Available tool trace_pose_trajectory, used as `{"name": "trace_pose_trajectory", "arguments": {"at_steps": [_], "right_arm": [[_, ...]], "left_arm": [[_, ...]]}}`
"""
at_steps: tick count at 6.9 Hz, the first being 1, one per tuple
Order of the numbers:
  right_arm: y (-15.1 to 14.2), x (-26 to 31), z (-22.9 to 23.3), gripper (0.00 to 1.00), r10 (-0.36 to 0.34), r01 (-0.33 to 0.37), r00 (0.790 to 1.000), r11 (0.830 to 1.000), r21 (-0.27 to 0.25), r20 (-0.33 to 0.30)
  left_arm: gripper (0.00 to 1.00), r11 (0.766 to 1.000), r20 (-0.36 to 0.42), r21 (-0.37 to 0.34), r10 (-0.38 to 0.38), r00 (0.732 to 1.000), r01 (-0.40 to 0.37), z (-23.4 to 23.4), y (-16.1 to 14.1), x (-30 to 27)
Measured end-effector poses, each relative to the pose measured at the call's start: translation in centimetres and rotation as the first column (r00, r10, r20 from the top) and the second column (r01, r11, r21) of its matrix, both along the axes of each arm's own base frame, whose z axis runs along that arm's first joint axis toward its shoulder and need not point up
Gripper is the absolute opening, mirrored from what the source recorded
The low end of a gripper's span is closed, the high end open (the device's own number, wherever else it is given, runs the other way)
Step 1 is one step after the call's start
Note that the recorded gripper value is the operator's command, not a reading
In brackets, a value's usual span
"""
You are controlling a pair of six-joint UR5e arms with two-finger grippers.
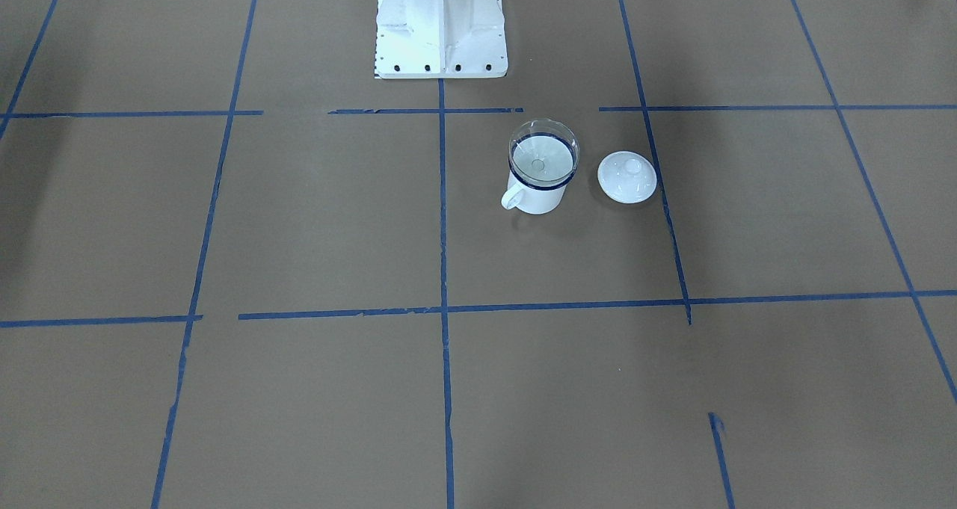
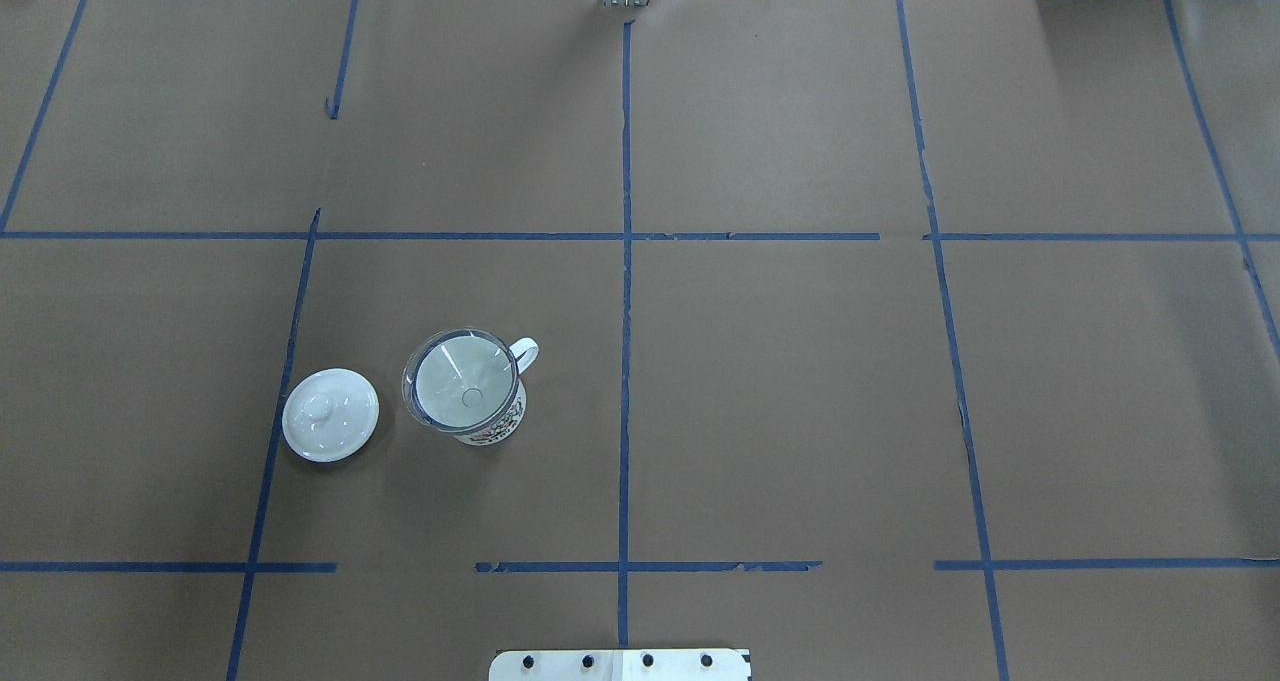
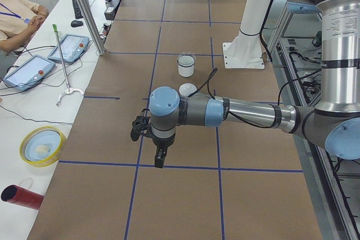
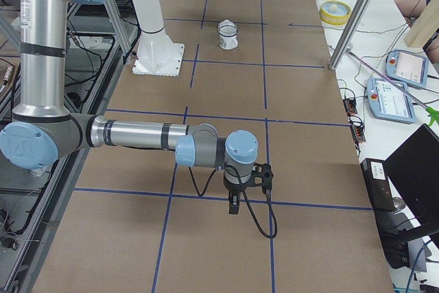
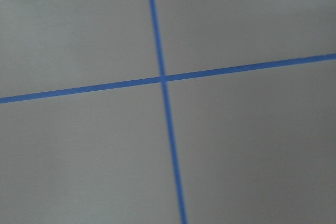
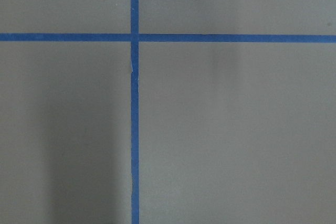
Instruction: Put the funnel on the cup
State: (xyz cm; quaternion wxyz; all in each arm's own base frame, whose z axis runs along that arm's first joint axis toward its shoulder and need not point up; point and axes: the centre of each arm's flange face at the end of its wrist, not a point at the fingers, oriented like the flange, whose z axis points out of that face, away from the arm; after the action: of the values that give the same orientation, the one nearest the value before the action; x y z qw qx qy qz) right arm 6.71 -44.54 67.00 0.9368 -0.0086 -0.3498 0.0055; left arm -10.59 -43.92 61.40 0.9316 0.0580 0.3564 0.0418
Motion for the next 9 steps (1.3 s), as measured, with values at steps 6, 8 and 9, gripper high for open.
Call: {"name": "trace_pose_trajectory", "arguments": {"at_steps": [6, 8, 9], "right_arm": [[0.0, 0.0, 0.0, 1.0, 0.0, 0.0, 1.0, 1.0, 0.0, 0.0], [0.0, 0.0, 0.0, 1.0, 0.0, 0.0, 1.0, 1.0, 0.0, 0.0], [0.0, 0.0, 0.0, 1.0, 0.0, 0.0, 1.0, 1.0, 0.0, 0.0]], "left_arm": [[1.0, 1.0, -0.064, 0.003, -0.011, 0.998, 0.012, -0.6, 0.3, 0.0], [1.0, 1.0, -0.054, 0.006, -0.009, 0.999, 0.009, -0.7, 0.1, 0.0], [1.0, 1.0, -0.053, 0.007, -0.008, 0.999, 0.008, -0.8, 0.1, -0.1]]}}
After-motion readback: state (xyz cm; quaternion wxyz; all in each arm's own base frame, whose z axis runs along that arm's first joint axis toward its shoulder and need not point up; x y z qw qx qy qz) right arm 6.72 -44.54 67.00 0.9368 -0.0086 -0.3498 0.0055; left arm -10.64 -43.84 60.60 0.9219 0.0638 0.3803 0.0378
